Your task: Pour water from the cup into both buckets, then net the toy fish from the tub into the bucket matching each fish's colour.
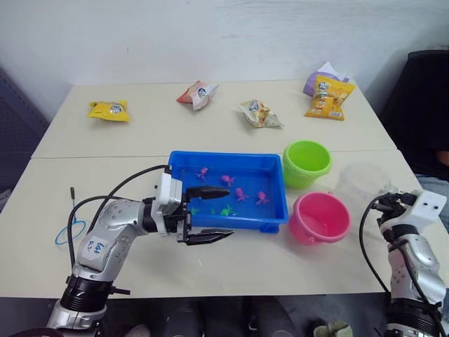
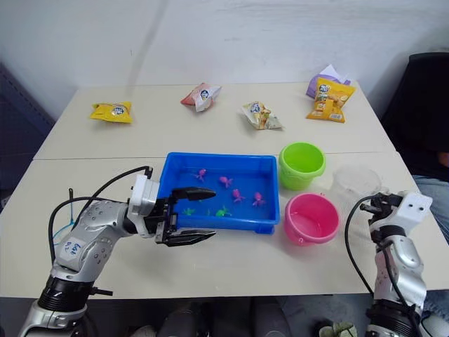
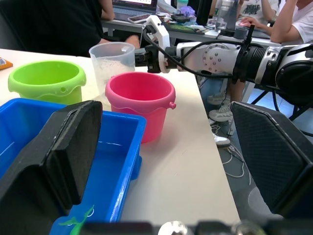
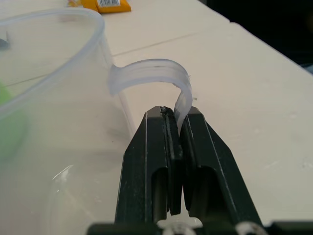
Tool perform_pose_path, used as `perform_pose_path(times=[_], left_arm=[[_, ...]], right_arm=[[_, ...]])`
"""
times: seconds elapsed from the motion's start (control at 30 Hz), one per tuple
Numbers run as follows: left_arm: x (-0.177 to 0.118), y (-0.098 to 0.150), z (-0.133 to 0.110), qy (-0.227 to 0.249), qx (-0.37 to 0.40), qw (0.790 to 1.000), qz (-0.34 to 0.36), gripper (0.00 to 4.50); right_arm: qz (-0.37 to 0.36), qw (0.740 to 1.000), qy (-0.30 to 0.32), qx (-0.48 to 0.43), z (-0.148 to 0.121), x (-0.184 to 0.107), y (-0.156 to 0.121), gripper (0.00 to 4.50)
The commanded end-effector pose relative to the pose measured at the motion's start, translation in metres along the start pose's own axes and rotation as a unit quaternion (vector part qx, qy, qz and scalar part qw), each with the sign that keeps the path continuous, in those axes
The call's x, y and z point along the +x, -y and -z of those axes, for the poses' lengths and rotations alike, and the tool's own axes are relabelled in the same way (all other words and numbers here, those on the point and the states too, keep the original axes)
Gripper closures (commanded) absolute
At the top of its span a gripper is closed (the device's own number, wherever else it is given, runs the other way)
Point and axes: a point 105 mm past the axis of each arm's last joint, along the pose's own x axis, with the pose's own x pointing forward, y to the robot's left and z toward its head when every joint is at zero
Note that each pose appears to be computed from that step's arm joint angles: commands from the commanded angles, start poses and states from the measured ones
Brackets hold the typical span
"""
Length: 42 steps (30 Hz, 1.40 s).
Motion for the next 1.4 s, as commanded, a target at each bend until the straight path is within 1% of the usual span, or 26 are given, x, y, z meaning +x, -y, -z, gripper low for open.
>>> perform_pose_path(times=[0.03,0.1,0.17,0.3,0.33,0.37,0.43,0.5,0.53,0.57,0.6,0.63,0.73,0.8,0.9,0.97,1.03,1.07,1.13,1.17,1.2,1.27,1.3,1.33,1.37,1.4], left_arm=[[-0.001,-0.004,-0.009,-0.001,0.029,1.0,-0.005,0.0],[-0.001,-0.006,-0.011,0.007,0.027,1.0,-0.011,0.0],[-0.001,-0.008,-0.013,0.012,0.026,0.999,-0.015,0.0],[-0.002,-0.01,-0.014,0.008,0.029,0.999,-0.014,0.0],[-0.002,-0.011,-0.014,0.006,0.03,0.999,-0.014,0.0],[-0.004,-0.012,-0.014,0.005,0.03,0.999,-0.016,0.0],[-0.006,-0.013,-0.014,0.002,0.03,0.999,-0.02,0.0],[-0.008,-0.013,-0.014,-0.001,0.029,0.999,-0.024,0.0],[-0.009,-0.013,-0.013,-0.002,0.028,0.999,-0.024,0.0],[-0.01,-0.013,-0.012,-0.004,0.028,0.999,-0.025,0.0],[-0.012,-0.012,-0.012,-0.008,0.025,0.999,-0.027,0.0],[-0.013,-0.012,-0.011,-0.011,0.024,0.999,-0.028,0.0],[-0.021,-0.011,-0.007,-0.027,0.019,0.999,-0.036,0.0],[-0.036,-0.011,-0.005,-0.042,0.013,0.997,-0.059,0.0],[-0.059,-0.014,-0.002,-0.061,-0.003,0.993,-0.101,0.0],[-0.08,-0.02,-0.001,-0.07,-0.004,0.986,-0.15,0.0],[-0.109,-0.028,-0.001,-0.074,0.01,0.973,-0.218,0.0],[-0.125,-0.032,-0.001,-0.079,0.026,0.964,-0.253,0.0],[-0.152,-0.038,-0.004,-0.087,0.079,0.94,-0.319,0.0],[-0.163,-0.04,-0.006,-0.083,0.09,0.929,-0.35,0.0],[-0.174,-0.039,-0.007,-0.083,0.095,0.917,-0.378,0.0],[-0.205,-0.03,-0.002,-0.095,0.096,0.885,-0.446,0.0],[-0.213,-0.026,0.0,-0.1,0.095,0.875,-0.464,0.0],[-0.233,-0.019,0.007,-0.118,0.078,0.852,-0.504,0.0],[-0.253,-0.01,0.015,-0.141,0.063,0.826,-0.542,0.0],[-0.268,-0.001,0.019,-0.156,0.054,0.808,-0.566,0.0]], right_arm=[[0.038,0.999,0.035,0.006,-0.01,-0.003,0.008,4.44],[0.061,0.997,0.039,-0.008,-0.007,-0.007,0.014,4.44],[0.065,0.997,0.039,-0.003,-0.004,-0.011,0.015,4.44],[0.053,0.998,0.028,0.028,0.004,-0.017,0.008,4.44],[0.053,0.998,0.024,0.034,0.005,-0.018,0.008,4.11],[0.061,0.997,0.028,0.028,0.004,-0.02,0.011,3.89],[0.06,0.998,0.028,0.022,0.002,-0.023,0.012,3.11],[0.058,0.998,0.023,0.021,0.0,-0.032,0.015,2.13],[0.058,0.998,0.018,0.021,-0.001,-0.038,0.017,1.54],[0.062,0.998,0.012,0.023,-0.001,-0.045,0.021,1.14],[0.066,0.998,0.002,0.023,0.0,-0.054,0.025,0.52],[0.068,0.997,-0.005,0.024,0.0,-0.06,0.028,0.06],[0.05,0.998,-0.034,0.017,0.002,-0.082,0.031,0.02],[0.028,0.998,-0.045,0.016,-0.006,-0.105,0.035,0.02],[-0.042,0.998,-0.029,-0.034,-0.033,-0.119,0.027,0.02],[-0.117,0.99,0.002,-0.075,-0.056,-0.124,0.01,0.02],[-0.193,0.976,0.051,-0.092,-0.08,-0.132,-0.006,0.02],[-0.227,0.966,0.06,-0.105,-0.086,-0.137,-0.011,0.02],[-0.327,0.917,0.09,-0.21,-0.092,-0.15,-0.029,0.02],[-0.359,0.896,0.092,-0.243,-0.091,-0.153,-0.034,0.02],[-0.373,0.885,0.11,-0.254,-0.095,-0.153,-0.039,0.02],[-0.426,0.862,0.135,-0.237,-0.101,-0.151,-0.063,0.02],[-0.447,0.852,0.141,-0.233,-0.101,-0.152,-0.071,0.02],[-0.48,0.84,0.141,-0.21,-0.098,-0.154,-0.085,0.02],[-0.519,0.819,0.136,-0.202,-0.092,-0.157,-0.1,0.02],[-0.546,0.804,0.135,-0.194,-0.087,-0.158,-0.112,0.02]])
